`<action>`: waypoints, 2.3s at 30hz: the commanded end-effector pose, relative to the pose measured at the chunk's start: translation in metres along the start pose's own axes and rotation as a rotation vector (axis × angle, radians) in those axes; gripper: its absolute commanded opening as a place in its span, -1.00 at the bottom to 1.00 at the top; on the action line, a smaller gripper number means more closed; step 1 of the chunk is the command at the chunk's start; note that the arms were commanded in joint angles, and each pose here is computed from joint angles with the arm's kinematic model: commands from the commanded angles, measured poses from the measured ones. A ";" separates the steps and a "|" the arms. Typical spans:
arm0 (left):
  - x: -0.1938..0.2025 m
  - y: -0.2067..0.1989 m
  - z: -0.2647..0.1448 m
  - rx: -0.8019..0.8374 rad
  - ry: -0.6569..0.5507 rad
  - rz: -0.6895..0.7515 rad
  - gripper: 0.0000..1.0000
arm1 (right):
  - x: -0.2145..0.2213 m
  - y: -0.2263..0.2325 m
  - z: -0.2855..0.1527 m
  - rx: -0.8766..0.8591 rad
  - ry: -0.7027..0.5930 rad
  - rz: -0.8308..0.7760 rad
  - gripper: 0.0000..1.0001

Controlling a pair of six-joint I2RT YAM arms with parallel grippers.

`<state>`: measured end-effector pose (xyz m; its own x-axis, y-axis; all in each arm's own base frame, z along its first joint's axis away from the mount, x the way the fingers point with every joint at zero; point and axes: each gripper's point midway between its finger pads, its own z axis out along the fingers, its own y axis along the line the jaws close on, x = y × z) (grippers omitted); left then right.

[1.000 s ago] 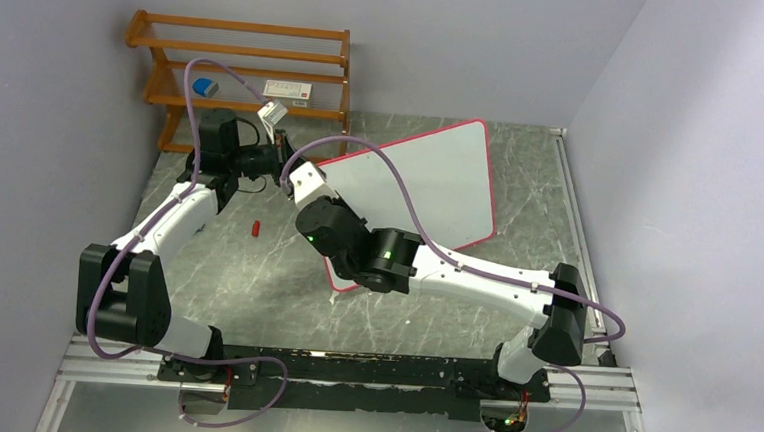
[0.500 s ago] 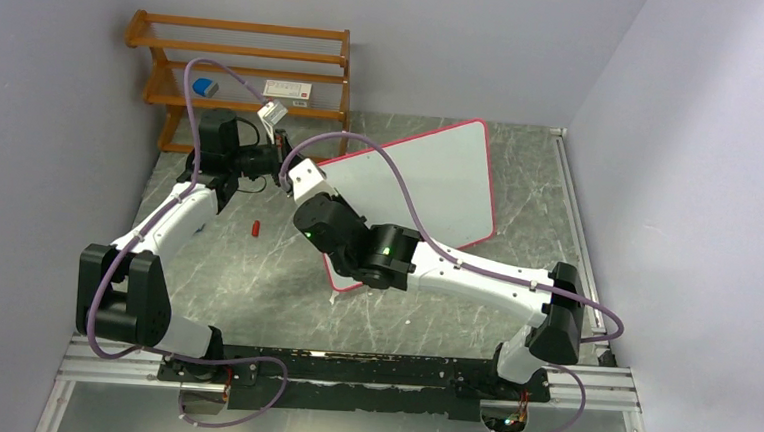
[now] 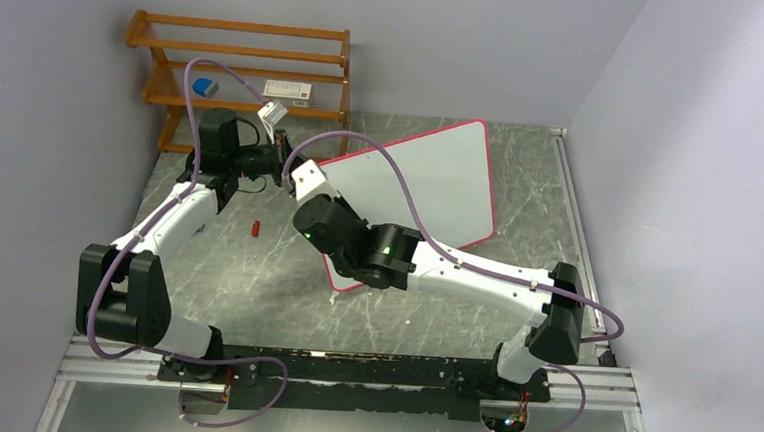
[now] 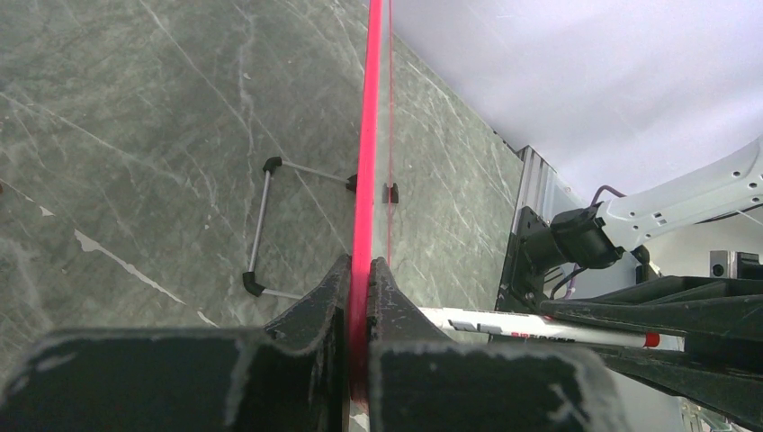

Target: Write a sentence on the whiteboard

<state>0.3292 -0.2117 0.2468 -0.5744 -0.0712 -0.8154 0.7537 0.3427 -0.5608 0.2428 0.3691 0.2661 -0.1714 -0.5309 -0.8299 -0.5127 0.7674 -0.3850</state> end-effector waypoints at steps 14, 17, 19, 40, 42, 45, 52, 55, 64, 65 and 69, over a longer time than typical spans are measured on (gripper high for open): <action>0.012 -0.003 0.005 0.008 0.043 -0.022 -0.90 | 0.028 0.008 -0.006 -0.028 0.074 0.031 -1.00; 0.012 -0.003 0.005 0.006 0.043 -0.021 -0.90 | 0.033 0.010 -0.008 -0.030 0.084 0.029 -1.00; 0.012 -0.003 0.005 0.003 0.042 -0.022 -0.90 | 0.035 0.011 -0.010 -0.032 0.088 0.029 -1.00; 0.013 -0.002 0.006 0.004 0.048 -0.023 -0.90 | 0.041 -0.001 -0.014 0.037 0.071 0.043 -1.00; 0.013 -0.002 0.006 0.002 0.048 -0.022 -0.90 | 0.041 -0.003 -0.015 0.045 0.067 0.043 -1.00; 0.014 -0.002 0.006 0.002 0.050 -0.024 -0.90 | 0.042 -0.005 -0.016 0.053 0.063 0.047 -1.00; 0.014 -0.001 0.006 0.000 0.053 -0.026 -0.90 | 0.042 -0.011 -0.017 0.077 0.054 0.056 -1.00; 0.014 0.000 0.006 -0.001 0.053 -0.026 -0.90 | 0.041 -0.011 -0.017 0.067 0.050 0.058 -1.00; 0.015 0.000 0.007 -0.004 0.056 -0.026 -0.90 | 0.035 -0.020 -0.028 0.029 0.007 0.106 -1.00; 0.015 0.000 0.007 -0.003 0.056 -0.026 -0.90 | 0.035 -0.022 -0.027 0.033 0.007 0.113 -1.00; 0.015 0.000 0.007 -0.003 0.056 -0.026 -0.90 | 0.035 -0.028 -0.022 0.033 -0.005 0.137 -1.00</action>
<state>0.3291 -0.2123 0.2464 -0.5756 -0.0654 -0.8151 0.7526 0.3474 -0.5593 0.2246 0.3235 0.2517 -0.2368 -0.4686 -0.8511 -0.4727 0.8209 -0.3204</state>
